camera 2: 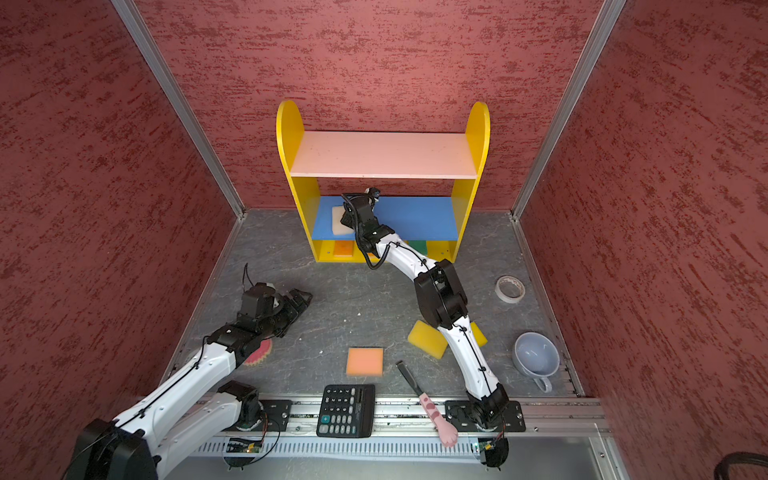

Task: Place and organize the cleaning sponges onto the shelf
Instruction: 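Set the white sponge upright on the blue shelf with the right gripper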

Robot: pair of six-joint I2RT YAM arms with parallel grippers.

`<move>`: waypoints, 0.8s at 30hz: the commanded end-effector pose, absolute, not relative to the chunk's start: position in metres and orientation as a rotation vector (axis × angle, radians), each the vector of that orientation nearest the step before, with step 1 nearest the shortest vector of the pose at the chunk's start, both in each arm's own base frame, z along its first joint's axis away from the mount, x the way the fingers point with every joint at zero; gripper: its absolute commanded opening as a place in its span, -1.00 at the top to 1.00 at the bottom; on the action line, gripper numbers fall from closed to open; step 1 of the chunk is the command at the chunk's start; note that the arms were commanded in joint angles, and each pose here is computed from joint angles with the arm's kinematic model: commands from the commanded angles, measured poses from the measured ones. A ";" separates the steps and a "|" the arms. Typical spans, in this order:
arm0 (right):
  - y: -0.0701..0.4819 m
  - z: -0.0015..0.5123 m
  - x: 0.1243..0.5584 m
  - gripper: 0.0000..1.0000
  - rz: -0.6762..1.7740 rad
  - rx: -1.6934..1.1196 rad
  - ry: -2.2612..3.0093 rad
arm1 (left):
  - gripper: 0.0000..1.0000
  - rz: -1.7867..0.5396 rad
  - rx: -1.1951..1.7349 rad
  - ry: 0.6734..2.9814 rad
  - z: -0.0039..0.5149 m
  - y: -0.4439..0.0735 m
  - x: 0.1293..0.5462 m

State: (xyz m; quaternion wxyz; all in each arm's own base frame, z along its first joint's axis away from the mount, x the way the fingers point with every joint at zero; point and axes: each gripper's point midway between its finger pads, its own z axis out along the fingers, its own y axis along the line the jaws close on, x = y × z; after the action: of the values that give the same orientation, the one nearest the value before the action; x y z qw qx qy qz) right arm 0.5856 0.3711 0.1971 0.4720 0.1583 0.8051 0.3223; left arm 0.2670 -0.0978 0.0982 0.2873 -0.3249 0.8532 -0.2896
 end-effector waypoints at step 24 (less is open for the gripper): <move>0.359 0.241 0.562 -0.03 0.838 0.383 1.911 | -0.99 -0.796 -0.853 2.277 0.099 -0.097 0.272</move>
State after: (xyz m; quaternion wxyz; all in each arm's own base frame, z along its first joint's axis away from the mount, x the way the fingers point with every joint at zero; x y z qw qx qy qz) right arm 0.5683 0.3610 0.1928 0.4599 0.1513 0.8182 0.3100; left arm 0.2692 -0.0975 0.0948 0.2789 -0.3263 0.8540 -0.2939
